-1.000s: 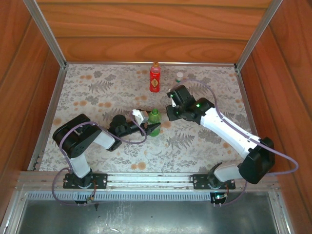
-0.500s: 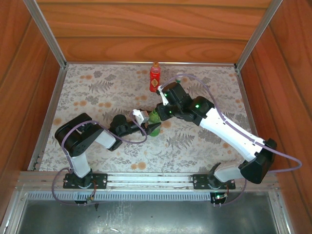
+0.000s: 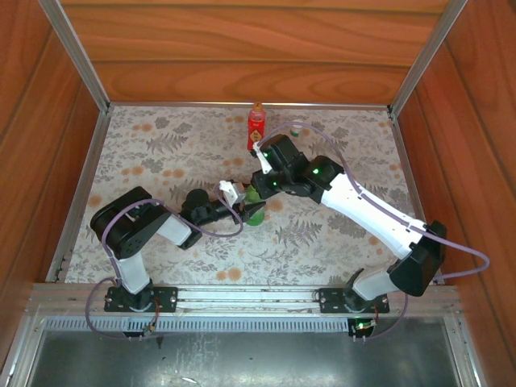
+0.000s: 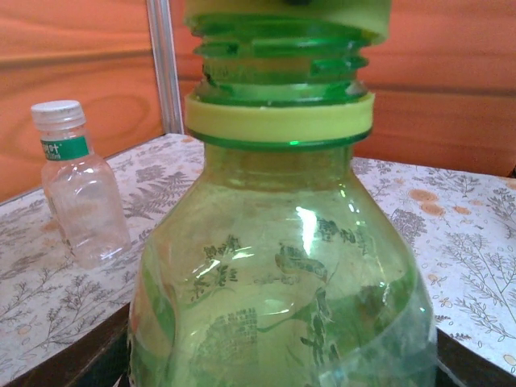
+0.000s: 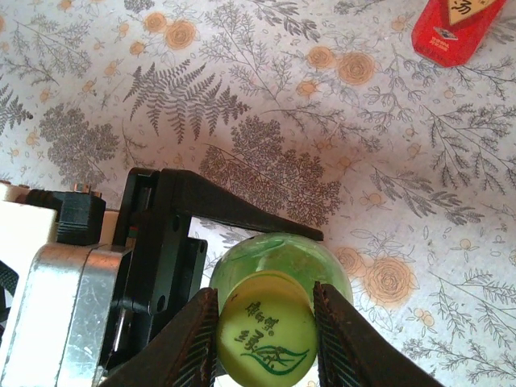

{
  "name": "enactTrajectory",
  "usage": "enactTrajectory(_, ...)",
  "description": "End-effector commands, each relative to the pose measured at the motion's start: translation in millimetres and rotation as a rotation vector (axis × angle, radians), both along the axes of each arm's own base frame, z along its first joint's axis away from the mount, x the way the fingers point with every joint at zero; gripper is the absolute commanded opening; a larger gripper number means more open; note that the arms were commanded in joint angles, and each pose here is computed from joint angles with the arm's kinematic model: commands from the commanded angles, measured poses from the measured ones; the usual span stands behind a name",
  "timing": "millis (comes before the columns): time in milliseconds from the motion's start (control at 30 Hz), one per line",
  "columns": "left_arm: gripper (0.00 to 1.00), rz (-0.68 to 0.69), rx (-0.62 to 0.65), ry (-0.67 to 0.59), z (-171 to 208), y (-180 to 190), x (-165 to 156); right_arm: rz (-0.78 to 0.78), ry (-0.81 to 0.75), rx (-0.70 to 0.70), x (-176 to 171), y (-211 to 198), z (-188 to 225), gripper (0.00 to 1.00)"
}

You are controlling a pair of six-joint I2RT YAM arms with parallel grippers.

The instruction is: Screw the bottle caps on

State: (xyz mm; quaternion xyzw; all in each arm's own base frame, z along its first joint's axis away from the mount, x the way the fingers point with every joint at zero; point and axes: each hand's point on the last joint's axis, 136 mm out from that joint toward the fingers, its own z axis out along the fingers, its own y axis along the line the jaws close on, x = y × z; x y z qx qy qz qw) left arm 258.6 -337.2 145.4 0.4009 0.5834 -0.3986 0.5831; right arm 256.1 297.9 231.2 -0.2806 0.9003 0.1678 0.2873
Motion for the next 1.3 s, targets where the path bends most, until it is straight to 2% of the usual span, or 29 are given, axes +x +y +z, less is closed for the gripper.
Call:
enactTrajectory(0, 0.62, -0.008, 0.027, 0.028, -11.7, 1.4, -0.8, 0.045, 0.024, -0.036, -7.5, 3.7, -2.4, 0.35)
enactTrajectory(600, 0.60, 0.001, 0.016, 0.045, -9.6, 3.8, -0.2, 0.090, 0.093, -0.261, -18.4, -3.5, -32.8, 0.35)
enactTrajectory(800, 0.60, 0.001, 0.016, 0.046, -9.6, 3.9, -0.1, 0.069, 0.091, -0.266, -17.6, -5.5, -32.3, 0.35)
enactTrajectory(1000, 0.60, 0.006, 0.017, 0.052, -10.7, 6.0, 0.0, 0.041, -0.001, -0.176, -8.4, -0.4, -5.7, 0.47)
enactTrajectory(1067, 0.60, 0.008, 0.014, 0.055, -10.0, 6.9, 0.6, 0.045, -0.043, -0.113, -7.8, 2.5, 5.8, 0.57)
enactTrajectory(1167, 0.60, 0.006, 0.016, 0.055, -10.5, 7.8, -0.6, 0.053, -0.100, -0.013, -10.4, 5.6, 21.5, 0.65)
enactTrajectory(1267, 0.60, 0.004, 0.016, 0.056, -10.5, 8.5, -1.8, 0.005, -0.135, 0.024, -8.0, -2.3, 28.8, 0.67)
